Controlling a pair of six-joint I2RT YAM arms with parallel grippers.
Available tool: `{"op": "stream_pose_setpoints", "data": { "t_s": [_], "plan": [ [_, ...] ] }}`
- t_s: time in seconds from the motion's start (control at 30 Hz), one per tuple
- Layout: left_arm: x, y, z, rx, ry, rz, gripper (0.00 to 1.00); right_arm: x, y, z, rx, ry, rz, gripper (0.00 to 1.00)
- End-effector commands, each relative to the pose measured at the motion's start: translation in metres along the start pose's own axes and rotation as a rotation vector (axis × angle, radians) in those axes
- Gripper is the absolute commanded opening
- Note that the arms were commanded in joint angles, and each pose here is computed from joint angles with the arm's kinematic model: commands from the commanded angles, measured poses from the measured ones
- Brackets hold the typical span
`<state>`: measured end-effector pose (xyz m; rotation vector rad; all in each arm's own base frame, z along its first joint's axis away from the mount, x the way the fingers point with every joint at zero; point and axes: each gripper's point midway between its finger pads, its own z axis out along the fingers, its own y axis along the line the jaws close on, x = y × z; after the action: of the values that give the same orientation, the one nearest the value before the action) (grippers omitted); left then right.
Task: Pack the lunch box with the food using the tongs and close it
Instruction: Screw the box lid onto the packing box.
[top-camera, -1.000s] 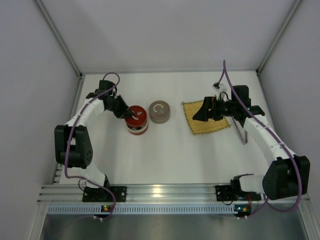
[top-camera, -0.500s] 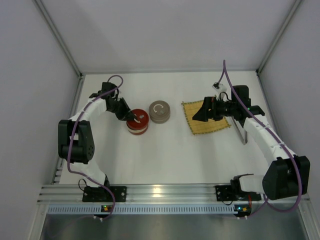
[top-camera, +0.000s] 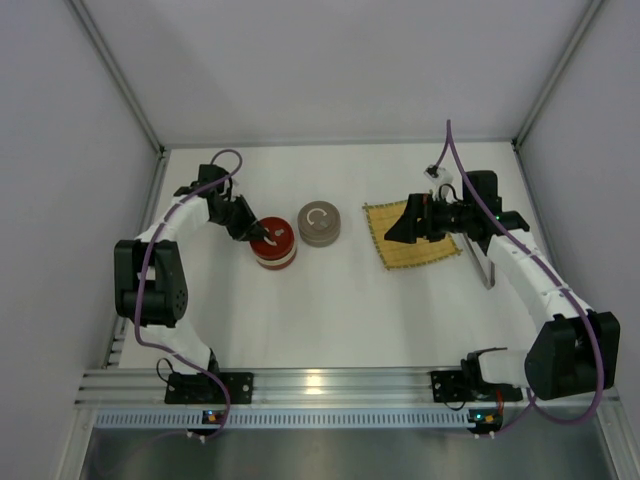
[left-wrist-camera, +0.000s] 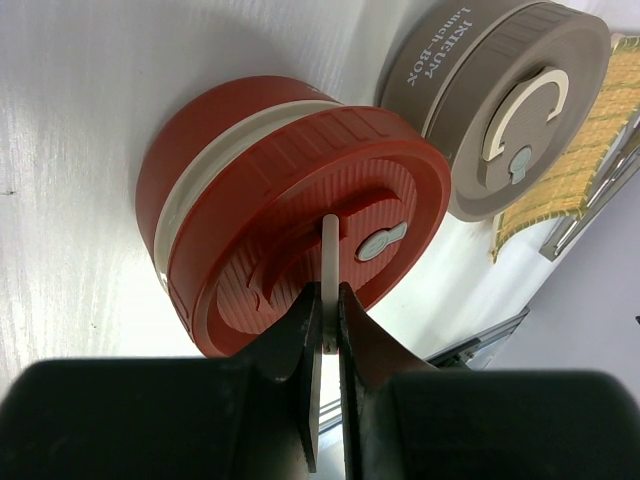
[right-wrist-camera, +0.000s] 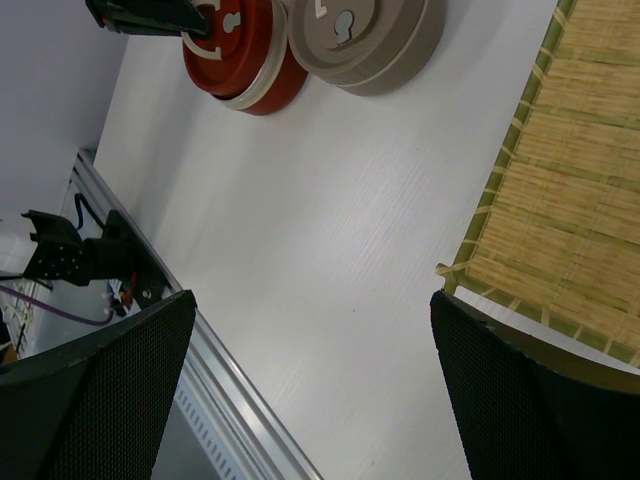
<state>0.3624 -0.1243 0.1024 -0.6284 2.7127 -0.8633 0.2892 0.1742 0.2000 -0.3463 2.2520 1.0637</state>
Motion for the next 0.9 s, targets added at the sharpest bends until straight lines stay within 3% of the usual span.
{"op": "stream_pose_setpoints", "data": {
  "t_s": [0.0,0.87],
  "plan": [
    [0.001,0.000,-0.006,0.010,-0.002,0.017,0.00,-0.007,-0.001,-0.004,-0.011,-0.026,-0.027,0.99],
    [0.017,-0.010,-0.019,0.068,0.013,0.045,0.00,-0.005,-0.002,-0.003,-0.013,-0.027,-0.025,0.99]
  ]
}}
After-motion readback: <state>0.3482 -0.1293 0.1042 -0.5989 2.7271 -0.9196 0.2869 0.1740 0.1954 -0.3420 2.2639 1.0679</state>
